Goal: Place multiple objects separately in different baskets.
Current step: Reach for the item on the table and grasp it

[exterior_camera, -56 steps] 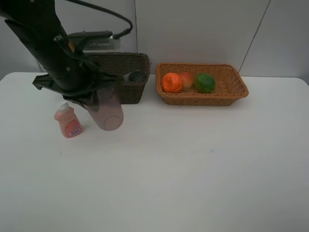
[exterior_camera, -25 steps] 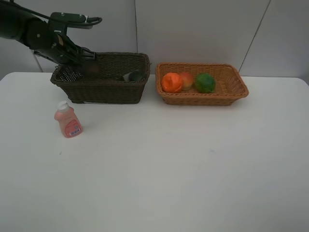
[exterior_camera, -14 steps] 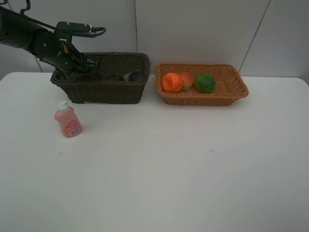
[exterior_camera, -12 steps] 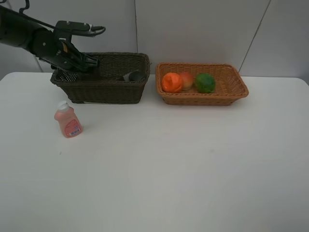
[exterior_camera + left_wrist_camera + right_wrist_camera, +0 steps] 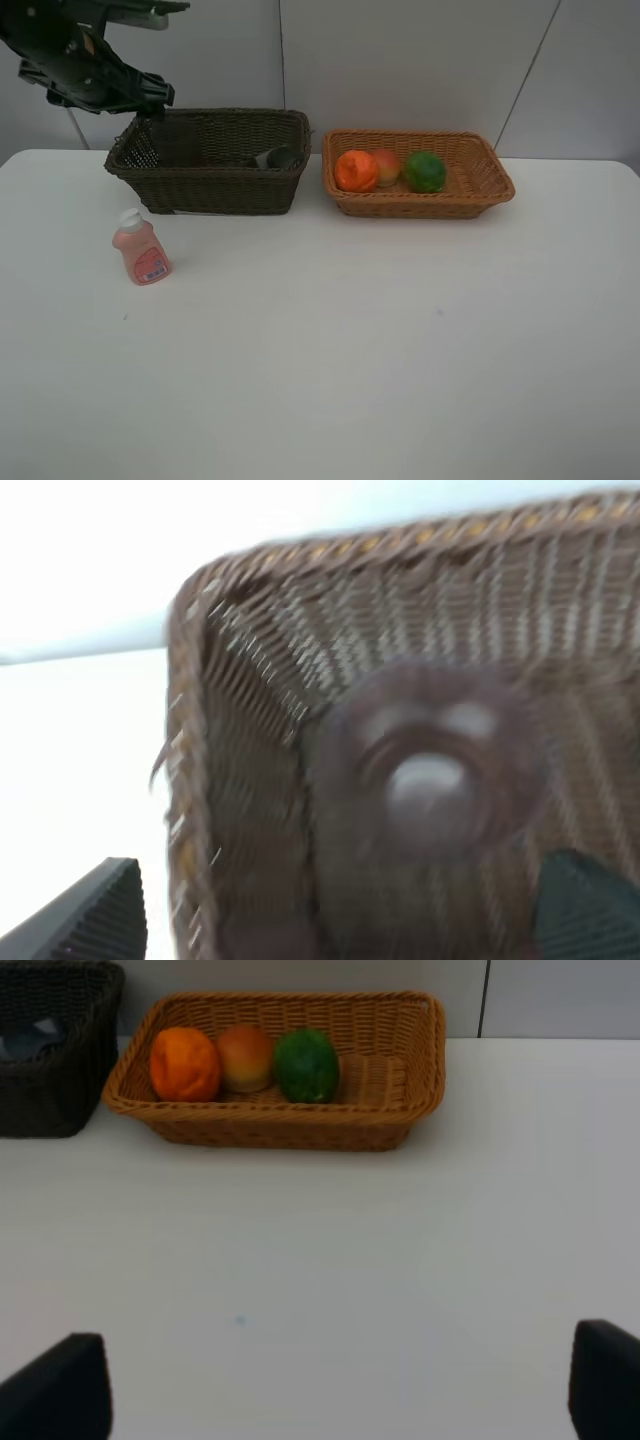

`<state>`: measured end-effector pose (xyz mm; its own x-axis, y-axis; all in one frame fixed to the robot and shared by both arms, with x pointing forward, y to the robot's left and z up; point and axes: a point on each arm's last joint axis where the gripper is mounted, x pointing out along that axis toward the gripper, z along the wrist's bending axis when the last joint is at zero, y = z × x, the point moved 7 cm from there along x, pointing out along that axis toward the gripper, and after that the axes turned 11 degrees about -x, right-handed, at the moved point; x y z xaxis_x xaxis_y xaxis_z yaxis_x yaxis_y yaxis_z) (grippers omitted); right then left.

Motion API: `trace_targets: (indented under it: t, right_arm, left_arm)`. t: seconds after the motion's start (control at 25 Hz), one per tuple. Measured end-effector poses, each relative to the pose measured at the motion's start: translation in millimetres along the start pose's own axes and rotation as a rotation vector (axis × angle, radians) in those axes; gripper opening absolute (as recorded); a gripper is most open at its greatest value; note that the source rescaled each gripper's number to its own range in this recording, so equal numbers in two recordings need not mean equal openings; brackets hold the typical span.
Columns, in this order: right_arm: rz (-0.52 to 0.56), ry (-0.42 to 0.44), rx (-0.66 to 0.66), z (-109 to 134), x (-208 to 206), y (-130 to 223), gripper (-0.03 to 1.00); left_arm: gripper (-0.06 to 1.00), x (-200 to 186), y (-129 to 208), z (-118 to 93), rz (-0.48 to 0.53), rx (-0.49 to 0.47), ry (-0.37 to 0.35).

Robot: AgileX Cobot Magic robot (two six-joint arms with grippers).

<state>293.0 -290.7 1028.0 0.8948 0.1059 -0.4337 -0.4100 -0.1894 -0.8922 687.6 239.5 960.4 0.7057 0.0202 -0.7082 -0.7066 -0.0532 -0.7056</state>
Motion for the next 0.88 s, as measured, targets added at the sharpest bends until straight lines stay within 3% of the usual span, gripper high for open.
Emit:
trace_targets:
  t: [0.12, 0.4, 0.6, 0.76, 0.88]
  right_arm:
    - [0.0, 0.0, 0.0, 0, 0, 0, 0.98]
    - [0.0, 0.0, 0.0, 0, 0, 0, 0.98]
    - [0.0, 0.0, 0.0, 0, 0, 0, 0.98]
    - [0.0, 0.0, 0.0, 0, 0, 0, 0.98]
    - [0.0, -0.001, 0.001, 0, 0, 0, 0.98]
  left_arm:
    - [1.0, -24, 5, -1, 0.067, 0.046, -0.021]
    - [1.0, -66, 30, -23, 0.243, 0.184, 0.04]
    - [1.0, -73, 59, -25, 0.39, 0.37, 0.053]
    - [1.0, -67, 84, -23, 0.443, 0.468, 0.073]
    - [1.0, -58, 95, -22, 0.417, 0.523, 0.098]
